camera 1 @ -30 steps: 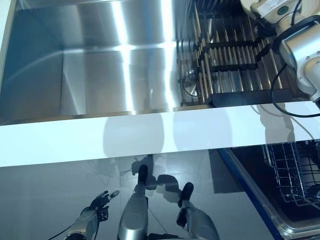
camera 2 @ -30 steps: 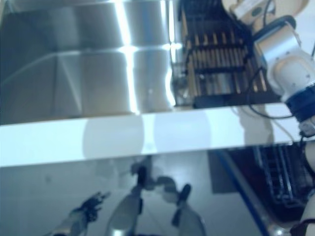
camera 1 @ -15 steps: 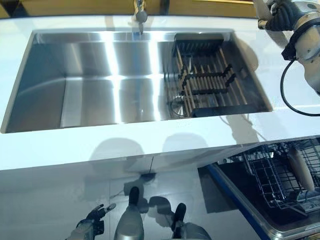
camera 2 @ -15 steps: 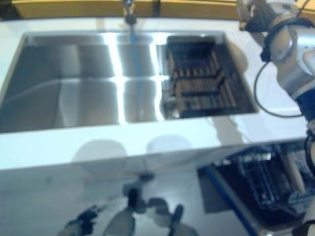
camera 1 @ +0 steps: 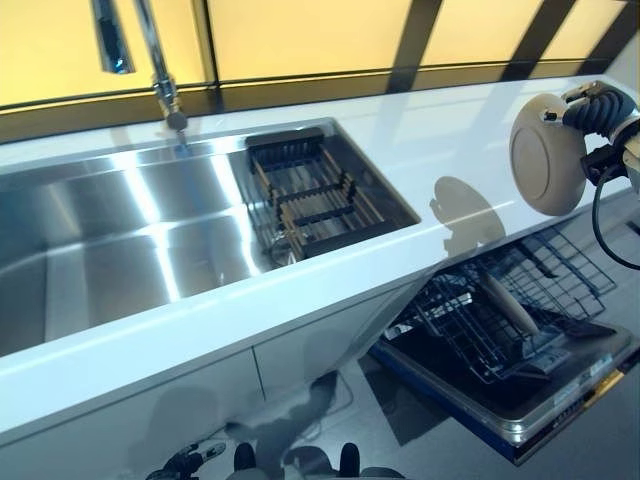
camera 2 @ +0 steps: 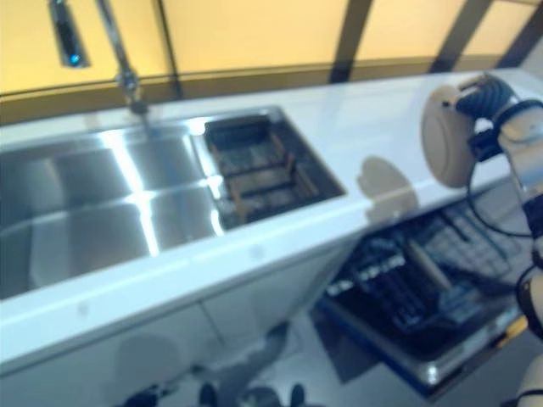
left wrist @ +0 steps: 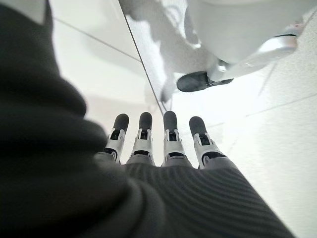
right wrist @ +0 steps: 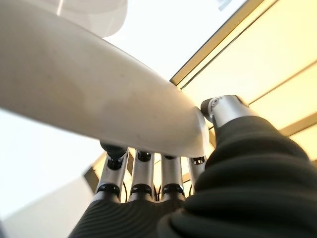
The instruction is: Take plates into dishwasher
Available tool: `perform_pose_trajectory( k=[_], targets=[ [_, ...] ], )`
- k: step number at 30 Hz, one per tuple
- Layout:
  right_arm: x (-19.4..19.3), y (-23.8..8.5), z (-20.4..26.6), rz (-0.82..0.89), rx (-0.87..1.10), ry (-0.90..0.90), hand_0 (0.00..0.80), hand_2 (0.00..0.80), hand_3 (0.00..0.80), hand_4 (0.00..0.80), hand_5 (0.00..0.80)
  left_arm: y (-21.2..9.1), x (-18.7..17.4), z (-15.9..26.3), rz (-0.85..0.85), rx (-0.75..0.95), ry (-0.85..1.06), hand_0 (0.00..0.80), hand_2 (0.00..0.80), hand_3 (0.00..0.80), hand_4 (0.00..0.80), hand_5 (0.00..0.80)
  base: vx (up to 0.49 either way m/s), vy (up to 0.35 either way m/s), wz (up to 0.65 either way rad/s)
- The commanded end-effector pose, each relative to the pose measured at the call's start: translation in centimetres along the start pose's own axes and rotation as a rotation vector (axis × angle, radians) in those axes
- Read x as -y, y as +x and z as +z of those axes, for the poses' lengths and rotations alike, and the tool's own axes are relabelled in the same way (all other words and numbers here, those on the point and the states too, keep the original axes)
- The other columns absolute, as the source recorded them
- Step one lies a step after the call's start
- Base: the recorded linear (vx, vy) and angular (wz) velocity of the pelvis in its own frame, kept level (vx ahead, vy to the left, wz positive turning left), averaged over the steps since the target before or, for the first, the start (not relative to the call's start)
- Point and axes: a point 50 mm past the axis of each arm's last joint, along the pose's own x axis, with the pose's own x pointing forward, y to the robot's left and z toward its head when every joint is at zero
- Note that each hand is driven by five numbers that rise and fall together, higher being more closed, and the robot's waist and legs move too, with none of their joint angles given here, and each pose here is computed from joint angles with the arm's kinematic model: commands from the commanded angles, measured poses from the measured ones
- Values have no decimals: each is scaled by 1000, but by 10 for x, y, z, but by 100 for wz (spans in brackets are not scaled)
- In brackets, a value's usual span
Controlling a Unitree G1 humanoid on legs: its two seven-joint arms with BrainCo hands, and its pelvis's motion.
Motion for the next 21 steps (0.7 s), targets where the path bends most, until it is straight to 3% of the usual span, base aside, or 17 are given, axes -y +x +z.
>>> perform_pose_trajectory(
  k=[1,6,21],
  targets=[
    [43,-15,8,-66,47,102,800,800,800,800,800,3,-5,10,4,-1,75,0,0,0,0,0,64,-25,-19],
    [50,-24,-11,-25,15,159,800,800,800,800,800,4,-6,9,6,-18,98,0,0,0,0,0,36,-31,-18],
    [41,-33,-42,165,-103,23,800,800,800,800,800,4,-6,5,9,-41,120,0,0,0,0,0,12,-20,-10]
  ],
)
